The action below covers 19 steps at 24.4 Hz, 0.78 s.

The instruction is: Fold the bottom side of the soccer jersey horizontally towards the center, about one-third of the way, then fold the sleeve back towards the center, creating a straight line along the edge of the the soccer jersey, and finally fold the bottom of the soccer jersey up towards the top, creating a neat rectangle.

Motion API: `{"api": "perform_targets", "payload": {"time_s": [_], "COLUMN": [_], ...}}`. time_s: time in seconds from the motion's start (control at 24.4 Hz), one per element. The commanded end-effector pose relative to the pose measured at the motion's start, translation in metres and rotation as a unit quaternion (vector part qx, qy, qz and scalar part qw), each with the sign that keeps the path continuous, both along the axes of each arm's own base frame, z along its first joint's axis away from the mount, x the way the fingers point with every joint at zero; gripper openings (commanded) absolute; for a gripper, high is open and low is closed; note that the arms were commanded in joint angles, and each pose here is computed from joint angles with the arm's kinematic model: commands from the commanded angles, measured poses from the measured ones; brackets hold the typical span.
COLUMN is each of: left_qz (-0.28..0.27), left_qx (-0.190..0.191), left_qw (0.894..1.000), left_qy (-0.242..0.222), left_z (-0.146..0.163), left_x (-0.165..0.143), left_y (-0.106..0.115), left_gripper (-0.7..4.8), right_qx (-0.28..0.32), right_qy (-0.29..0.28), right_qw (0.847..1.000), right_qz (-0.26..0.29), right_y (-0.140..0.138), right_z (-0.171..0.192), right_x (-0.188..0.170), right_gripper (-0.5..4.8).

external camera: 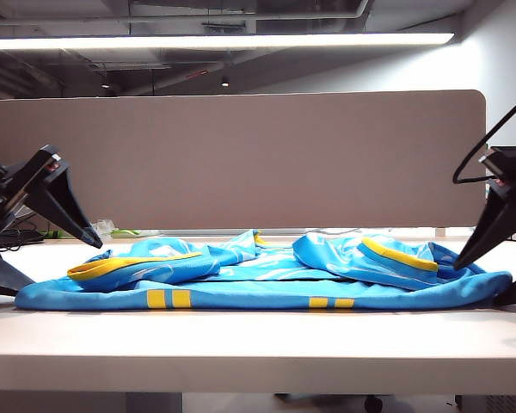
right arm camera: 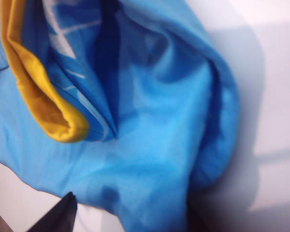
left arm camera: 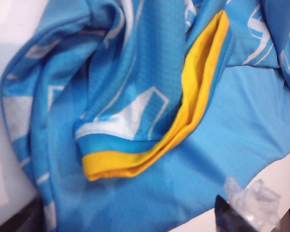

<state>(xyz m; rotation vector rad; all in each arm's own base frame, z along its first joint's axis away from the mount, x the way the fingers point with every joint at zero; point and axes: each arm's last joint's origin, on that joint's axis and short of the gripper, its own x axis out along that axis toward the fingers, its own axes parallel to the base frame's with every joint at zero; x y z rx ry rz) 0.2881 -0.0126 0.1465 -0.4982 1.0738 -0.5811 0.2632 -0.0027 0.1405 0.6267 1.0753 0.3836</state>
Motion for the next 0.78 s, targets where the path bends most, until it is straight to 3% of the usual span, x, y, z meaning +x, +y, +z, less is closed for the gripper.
{"api": "perform_targets", "payload": {"time_s": [0.04,0.16,0.21,0.33,0.45,0.66,0.7,0.78], "left_qz": [-0.002,-0.018,-0.022,-0.021,-0.018,-0.015,-0.015,-0.015], "left_qx": [0.045,0.057,0.059,0.059,0.061,0.066,0.066,0.068], "left_qw": [0.996,0.995,0.995,0.995,0.996,0.996,0.996,0.996], "left_qy": [0.076,0.082,0.082,0.077,0.067,0.058,0.057,0.053], "left_z": [-0.0156,-0.0168,-0.0169,-0.0167,-0.0161,-0.0158,-0.0157,-0.0156], "left_x": [-0.0135,-0.0167,-0.0172,-0.0162,-0.0142,-0.0125,-0.0124,-0.0118], "left_y": [-0.0051,-0.0077,-0.0077,-0.0075,-0.0072,-0.0073,-0.0073,-0.0071], "left_gripper": [3.9,2.69,2.05,1.31,1.11,1.11,1.1,0.52], "right_qx": [-0.016,-0.016,-0.02,-0.035,-0.04,-0.04,-0.04,-0.04], "right_qy": [0.023,0.019,0.016,0.016,0.009,-0.001,-0.002,-0.005], "right_qw": [1.0,1.0,1.0,0.999,0.999,0.998,0.998,0.998], "right_qz": [-0.007,-0.009,-0.012,-0.022,-0.026,-0.042,-0.042,-0.042], "right_y": [0.0058,0.0084,0.0083,0.0074,0.007,0.0066,0.0066,0.0066], "right_z": [-0.007,-0.0064,-0.0061,-0.0066,-0.006,-0.0045,-0.0043,-0.0041], "right_x": [-0.0021,-0.0007,0.0,0.0003,0.0017,0.0047,0.005,0.0053], "right_gripper": [2.84,2.83,2.74,2.03,1.67,1.63,1.38,0.19]}}
